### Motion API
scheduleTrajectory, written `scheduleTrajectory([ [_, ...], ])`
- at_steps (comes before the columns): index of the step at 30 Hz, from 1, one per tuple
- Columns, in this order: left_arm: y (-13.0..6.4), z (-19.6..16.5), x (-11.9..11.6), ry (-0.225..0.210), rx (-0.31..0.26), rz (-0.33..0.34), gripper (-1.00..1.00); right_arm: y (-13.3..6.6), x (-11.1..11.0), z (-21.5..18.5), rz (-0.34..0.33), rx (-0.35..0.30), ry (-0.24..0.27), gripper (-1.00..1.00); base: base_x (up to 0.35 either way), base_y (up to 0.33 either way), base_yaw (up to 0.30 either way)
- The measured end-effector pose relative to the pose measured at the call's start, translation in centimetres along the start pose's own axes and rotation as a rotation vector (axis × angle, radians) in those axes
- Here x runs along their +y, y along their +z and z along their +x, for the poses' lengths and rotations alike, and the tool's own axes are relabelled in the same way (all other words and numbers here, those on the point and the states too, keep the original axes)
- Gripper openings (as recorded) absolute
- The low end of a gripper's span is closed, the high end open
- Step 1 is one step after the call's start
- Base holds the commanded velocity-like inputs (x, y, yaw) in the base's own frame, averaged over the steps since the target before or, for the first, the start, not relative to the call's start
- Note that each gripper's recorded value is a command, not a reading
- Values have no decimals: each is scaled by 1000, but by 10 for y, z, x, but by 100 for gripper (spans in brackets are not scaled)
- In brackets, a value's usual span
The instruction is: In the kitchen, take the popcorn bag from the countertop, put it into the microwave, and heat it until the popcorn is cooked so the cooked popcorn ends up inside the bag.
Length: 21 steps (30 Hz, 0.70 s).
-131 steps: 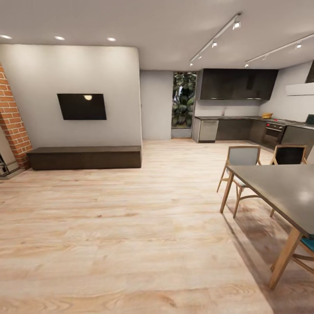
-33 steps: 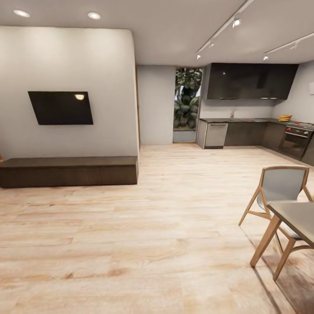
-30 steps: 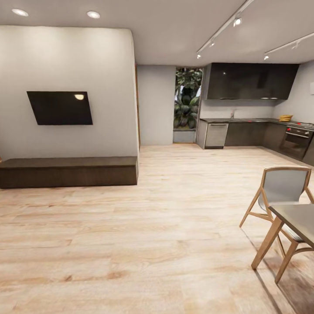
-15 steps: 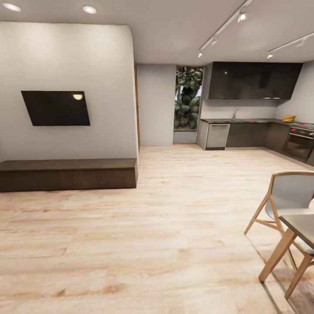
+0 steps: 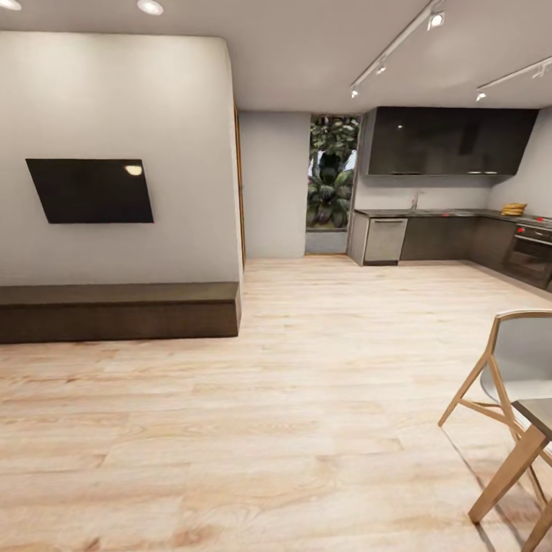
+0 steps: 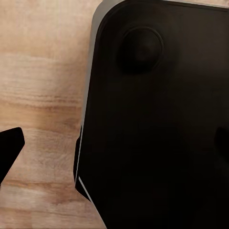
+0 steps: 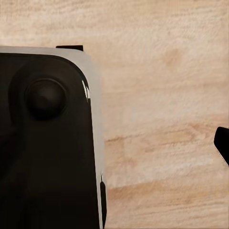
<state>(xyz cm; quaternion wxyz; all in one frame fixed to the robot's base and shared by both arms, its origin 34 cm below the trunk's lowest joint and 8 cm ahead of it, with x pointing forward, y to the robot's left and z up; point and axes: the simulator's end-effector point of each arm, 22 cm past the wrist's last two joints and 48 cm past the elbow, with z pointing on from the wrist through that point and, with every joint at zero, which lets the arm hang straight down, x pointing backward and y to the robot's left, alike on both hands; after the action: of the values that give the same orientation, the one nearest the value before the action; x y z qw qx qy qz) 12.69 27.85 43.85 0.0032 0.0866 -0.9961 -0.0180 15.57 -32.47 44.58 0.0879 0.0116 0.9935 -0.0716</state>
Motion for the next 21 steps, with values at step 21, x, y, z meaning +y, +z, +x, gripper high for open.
scheduleTrajectory([
  [21,0,0,0,0,0,0,100,0,0,0,0,0,0,100,259,0,0],
])
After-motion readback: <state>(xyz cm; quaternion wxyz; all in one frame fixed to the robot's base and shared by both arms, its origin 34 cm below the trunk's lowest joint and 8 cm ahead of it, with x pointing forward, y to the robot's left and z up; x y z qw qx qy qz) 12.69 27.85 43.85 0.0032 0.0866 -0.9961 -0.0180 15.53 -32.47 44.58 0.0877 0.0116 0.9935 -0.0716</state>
